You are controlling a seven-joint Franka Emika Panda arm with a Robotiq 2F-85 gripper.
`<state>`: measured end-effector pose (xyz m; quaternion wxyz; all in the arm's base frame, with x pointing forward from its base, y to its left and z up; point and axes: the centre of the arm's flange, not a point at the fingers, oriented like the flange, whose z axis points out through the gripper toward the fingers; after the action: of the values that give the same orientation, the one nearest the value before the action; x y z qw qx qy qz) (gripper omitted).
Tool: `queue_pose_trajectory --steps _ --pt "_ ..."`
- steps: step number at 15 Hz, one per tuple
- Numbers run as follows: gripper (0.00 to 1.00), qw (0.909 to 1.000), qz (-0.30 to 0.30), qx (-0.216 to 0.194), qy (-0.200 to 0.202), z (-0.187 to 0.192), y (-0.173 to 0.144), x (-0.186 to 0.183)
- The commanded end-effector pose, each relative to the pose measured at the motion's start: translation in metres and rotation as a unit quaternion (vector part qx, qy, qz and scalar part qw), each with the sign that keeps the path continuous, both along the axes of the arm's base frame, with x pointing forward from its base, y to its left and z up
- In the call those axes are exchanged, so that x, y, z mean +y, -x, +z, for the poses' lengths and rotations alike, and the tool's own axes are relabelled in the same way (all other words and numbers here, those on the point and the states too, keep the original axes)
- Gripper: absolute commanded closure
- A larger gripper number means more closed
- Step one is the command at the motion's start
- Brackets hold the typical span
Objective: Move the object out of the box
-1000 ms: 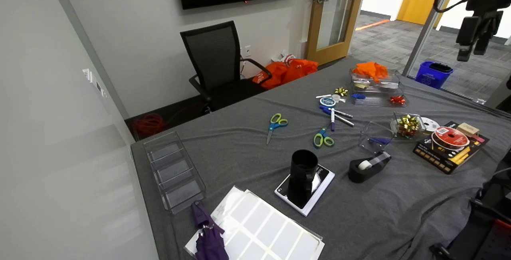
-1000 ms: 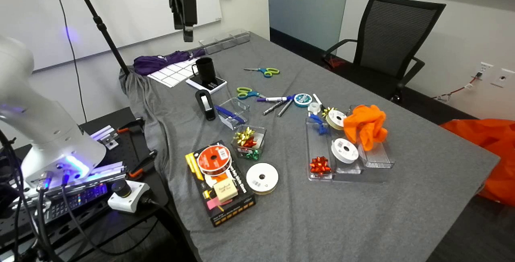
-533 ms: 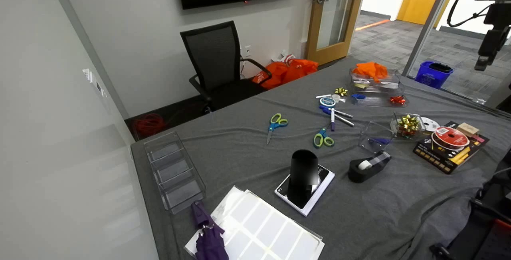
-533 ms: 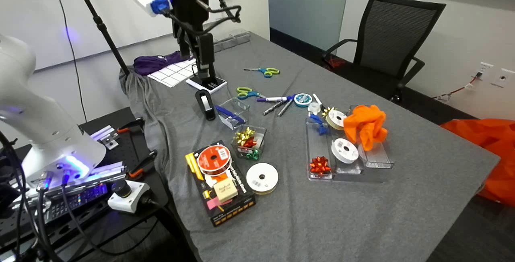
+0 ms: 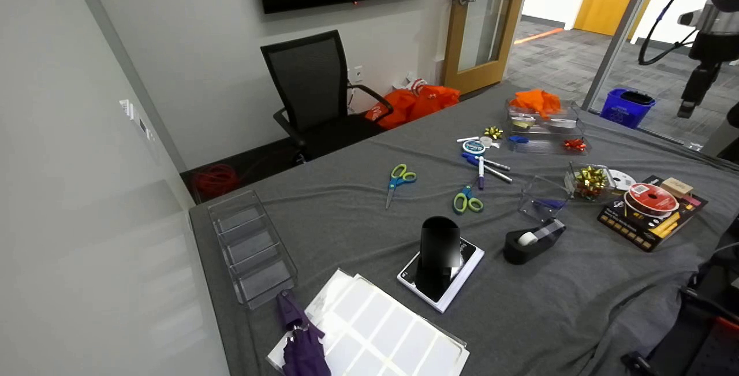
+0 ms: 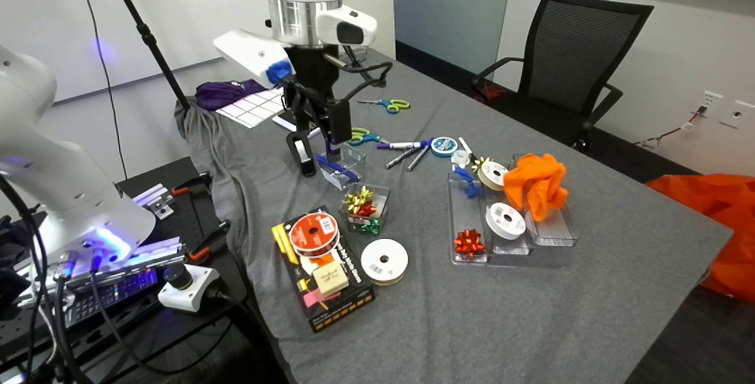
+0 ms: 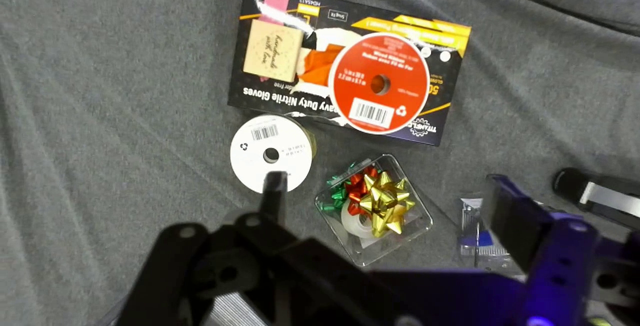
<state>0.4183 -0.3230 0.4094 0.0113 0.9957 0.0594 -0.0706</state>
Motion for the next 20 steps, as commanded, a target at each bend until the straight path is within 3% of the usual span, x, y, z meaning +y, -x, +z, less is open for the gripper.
queue_pose_trajectory --steps 1,4,12,20 --pt "0.00 1.0000 0.000 0.000 0.001 0.001 -0.001 0.000" --pt "0.00 0.9999 0.005 -0.013 -0.004 -0.002 0.000 -0.007" --pt "0.00 0.9964 0.009 -0.083 -0.017 -0.074 0.047 -0.057" --pt "0.00 0.9931 -0.075 -0.071 -0.054 -0.143 0.057 -0.042"
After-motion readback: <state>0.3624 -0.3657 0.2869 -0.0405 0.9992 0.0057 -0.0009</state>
